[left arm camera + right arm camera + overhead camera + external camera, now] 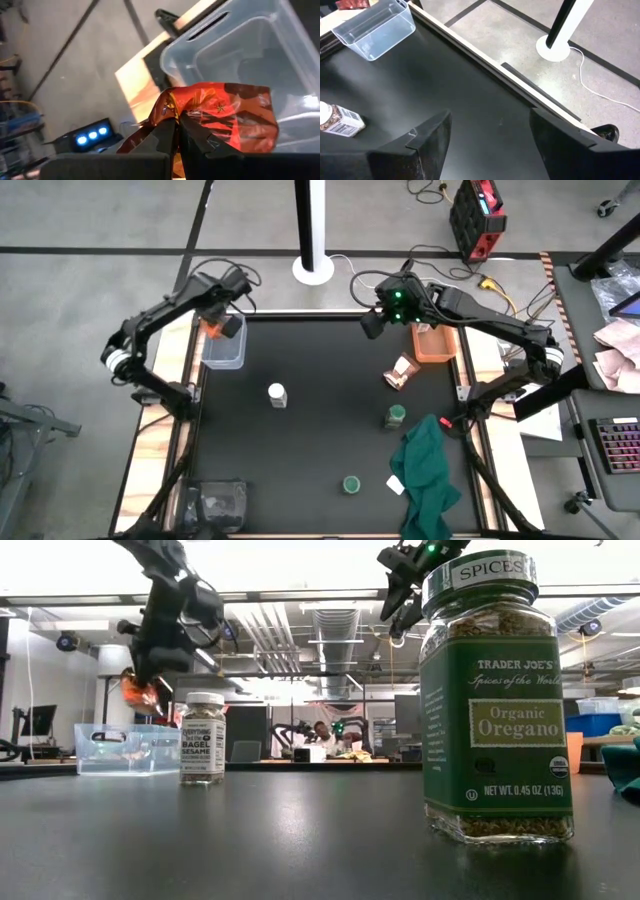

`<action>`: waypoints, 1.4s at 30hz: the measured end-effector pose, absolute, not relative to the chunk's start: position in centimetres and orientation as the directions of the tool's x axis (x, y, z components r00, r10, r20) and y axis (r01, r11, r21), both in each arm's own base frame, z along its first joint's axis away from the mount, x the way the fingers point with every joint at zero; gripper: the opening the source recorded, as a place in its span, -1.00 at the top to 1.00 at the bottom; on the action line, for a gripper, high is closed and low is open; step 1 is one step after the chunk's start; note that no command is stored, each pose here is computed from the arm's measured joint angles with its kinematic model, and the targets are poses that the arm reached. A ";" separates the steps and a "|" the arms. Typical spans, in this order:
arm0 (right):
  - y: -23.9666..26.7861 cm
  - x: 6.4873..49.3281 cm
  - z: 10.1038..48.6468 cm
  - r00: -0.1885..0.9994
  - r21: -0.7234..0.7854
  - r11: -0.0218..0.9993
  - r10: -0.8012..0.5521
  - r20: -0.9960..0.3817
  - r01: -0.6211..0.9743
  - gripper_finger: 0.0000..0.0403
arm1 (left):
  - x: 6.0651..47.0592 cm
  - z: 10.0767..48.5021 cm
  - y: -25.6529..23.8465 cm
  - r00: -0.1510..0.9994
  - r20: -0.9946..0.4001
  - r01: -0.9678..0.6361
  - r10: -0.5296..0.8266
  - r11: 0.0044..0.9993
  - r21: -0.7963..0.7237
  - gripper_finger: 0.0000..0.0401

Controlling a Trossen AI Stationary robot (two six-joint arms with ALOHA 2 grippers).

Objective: Sort spices by type
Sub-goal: Put the bottom orange seasoning pack into the transparent bin

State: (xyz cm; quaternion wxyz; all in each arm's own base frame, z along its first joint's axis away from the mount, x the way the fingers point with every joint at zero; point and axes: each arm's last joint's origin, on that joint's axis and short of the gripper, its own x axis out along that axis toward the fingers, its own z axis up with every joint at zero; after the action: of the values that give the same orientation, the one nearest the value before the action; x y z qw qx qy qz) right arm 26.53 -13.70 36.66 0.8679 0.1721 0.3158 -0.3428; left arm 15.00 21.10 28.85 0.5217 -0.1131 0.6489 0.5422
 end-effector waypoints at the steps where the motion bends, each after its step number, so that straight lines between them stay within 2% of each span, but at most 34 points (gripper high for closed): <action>1: -13.7 26.5 36.7 0.566 0.082 0.706 -0.486 -0.666 0.704 -0.30 | 15.0 28.7 21.2 -0.439 -0.796 -0.706 0.417 0.388 0.593 1.00; 13: -13.7 26.5 36.7 0.565 0.083 0.705 -0.486 -0.666 0.704 -0.23 | 16.5 26.2 21.9 -0.457 -0.819 -0.646 0.347 0.503 0.574 1.00; 18: -13.7 26.5 36.7 0.565 0.083 0.705 -0.486 -0.666 0.704 -0.22 | 16.8 25.7 21.9 -0.382 -0.887 -0.582 0.259 0.678 0.449 1.00; 24: -13.7 26.5 36.7 0.565 0.083 0.705 -0.486 -0.666 0.704 -0.29 | 16.9 25.4 22.0 -0.376 -0.894 -0.492 0.243 0.765 0.415 1.00; 33: -13.7 26.6 36.6 0.565 0.083 0.706 -0.486 -0.667 0.704 -0.41 | 17.1 25.3 21.9 -0.320 -0.928 -0.463 0.190 0.823 0.328 0.96; 42: -13.7 26.6 36.6 0.566 0.083 0.706 -0.486 -0.667 0.704 -0.48 | 17.0 25.3 21.9 -0.334 -0.920 -0.458 0.203 0.818 0.347 0.62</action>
State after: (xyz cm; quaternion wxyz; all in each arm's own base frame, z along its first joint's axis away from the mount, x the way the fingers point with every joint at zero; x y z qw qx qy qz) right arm 26.56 -13.70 36.64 0.8677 0.1726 0.3159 -0.3427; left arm 17.03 21.94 25.28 0.5709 -0.0834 0.7637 0.2895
